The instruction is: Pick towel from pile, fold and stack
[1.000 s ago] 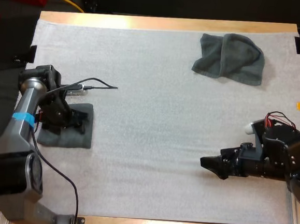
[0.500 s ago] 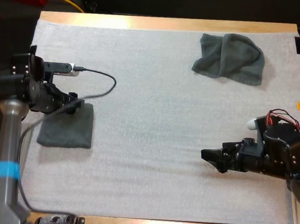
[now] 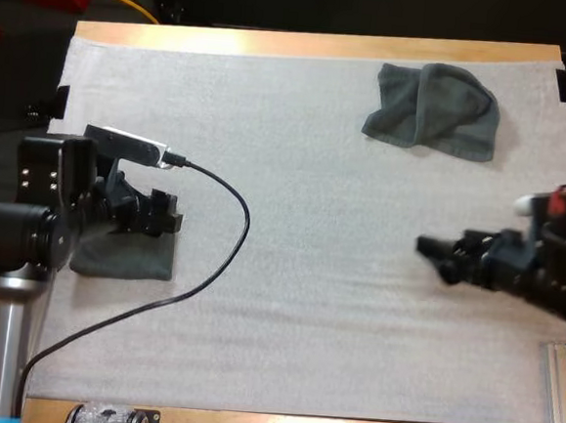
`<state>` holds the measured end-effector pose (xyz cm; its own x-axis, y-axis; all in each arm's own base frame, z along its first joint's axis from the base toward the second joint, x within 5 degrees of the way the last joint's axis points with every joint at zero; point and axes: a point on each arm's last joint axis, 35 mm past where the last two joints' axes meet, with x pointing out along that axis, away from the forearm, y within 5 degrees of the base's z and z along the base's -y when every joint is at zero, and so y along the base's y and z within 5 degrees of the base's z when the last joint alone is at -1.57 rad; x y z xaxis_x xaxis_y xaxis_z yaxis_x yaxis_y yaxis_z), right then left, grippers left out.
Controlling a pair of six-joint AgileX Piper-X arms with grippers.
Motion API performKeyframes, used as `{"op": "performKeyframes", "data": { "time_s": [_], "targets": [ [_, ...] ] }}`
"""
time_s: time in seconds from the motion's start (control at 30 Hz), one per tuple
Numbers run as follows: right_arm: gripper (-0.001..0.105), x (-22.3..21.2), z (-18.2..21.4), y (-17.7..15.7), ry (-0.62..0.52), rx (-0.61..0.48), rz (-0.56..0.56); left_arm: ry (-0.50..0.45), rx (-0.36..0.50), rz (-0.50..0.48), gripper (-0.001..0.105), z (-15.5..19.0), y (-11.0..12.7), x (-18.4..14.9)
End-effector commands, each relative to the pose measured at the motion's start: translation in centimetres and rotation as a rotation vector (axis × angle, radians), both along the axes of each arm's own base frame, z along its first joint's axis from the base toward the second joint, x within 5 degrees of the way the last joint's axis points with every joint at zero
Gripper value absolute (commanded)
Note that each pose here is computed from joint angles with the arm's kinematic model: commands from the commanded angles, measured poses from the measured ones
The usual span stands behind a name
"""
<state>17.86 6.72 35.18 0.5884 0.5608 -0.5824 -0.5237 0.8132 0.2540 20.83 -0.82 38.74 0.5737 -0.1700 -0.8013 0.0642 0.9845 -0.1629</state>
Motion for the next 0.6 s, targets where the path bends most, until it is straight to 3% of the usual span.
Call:
{"op": "performKeyframes", "data": {
  "time_s": [0.0,0.3,0.57],
  "targets": [
    [0.076,0.3,0.6,-1.2,-0.030,-0.019,-0.043,-0.013,-0.004,0.004,0.070,0.5,-0.1,-0.6],
    [0.076,-0.4,1.6,-6.2,-0.068,-0.130,-0.263,-0.101,0.005,-0.010,0.070,2.3,0.0,-3.4],
    [0.076,-4.1,2.6,-6.5,-0.121,-0.240,-0.271,-0.185,0.049,0.029,0.070,3.4,0.2,-7.1]
  ]
}}
